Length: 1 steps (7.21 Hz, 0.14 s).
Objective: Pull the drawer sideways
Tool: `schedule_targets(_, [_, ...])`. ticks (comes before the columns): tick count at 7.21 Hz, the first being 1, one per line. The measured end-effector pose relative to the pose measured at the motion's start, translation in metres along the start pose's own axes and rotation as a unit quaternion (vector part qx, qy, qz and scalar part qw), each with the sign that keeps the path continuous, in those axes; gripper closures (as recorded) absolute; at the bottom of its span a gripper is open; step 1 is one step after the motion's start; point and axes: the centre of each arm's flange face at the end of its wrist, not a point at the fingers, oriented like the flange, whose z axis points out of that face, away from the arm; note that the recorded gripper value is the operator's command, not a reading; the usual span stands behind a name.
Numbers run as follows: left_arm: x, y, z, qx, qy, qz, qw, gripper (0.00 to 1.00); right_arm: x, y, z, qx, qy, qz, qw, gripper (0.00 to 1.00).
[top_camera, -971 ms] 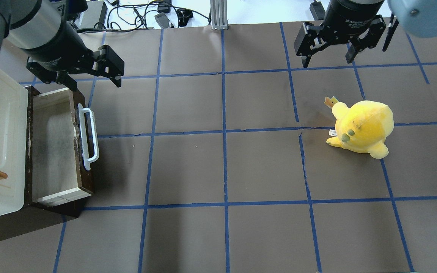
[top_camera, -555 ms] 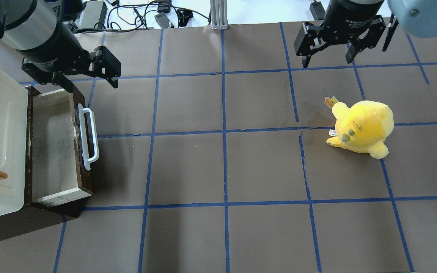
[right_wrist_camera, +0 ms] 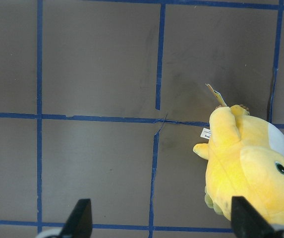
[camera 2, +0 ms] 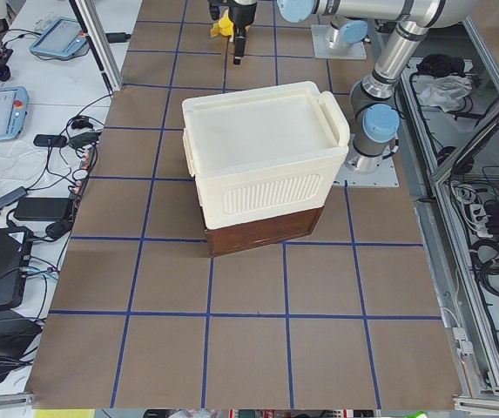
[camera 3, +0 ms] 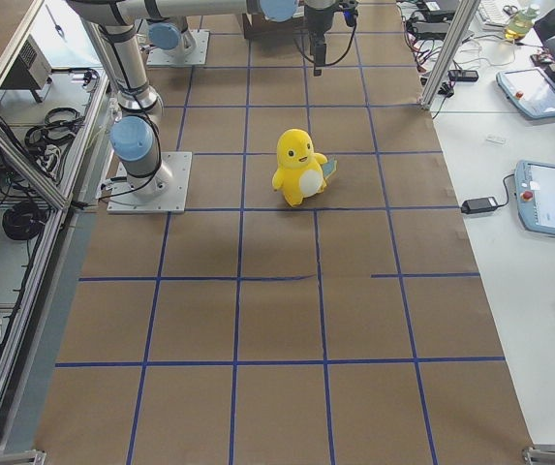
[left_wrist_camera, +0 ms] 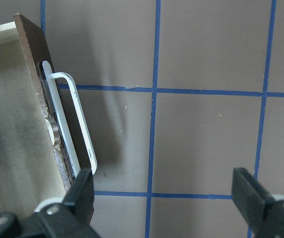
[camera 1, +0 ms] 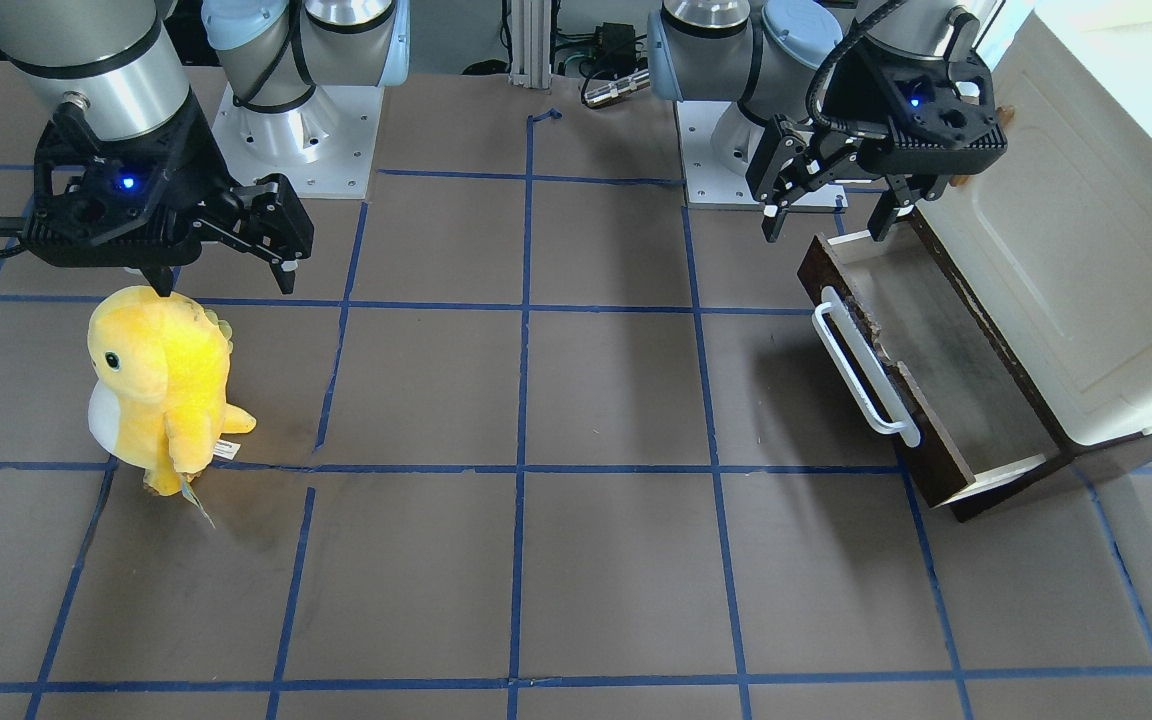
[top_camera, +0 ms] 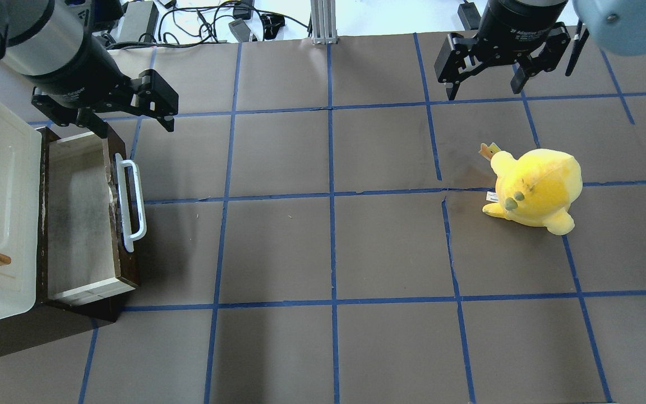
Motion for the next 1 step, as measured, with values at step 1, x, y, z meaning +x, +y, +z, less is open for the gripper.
schedule_targets(1, [0.0001, -0.0001, 0.0006, -0.001, 0.000, 0.000, 1.0000, 0.00, 0.0000, 0.0000, 0.0000, 0.000, 0.000, 0.000, 1.0000, 0.00])
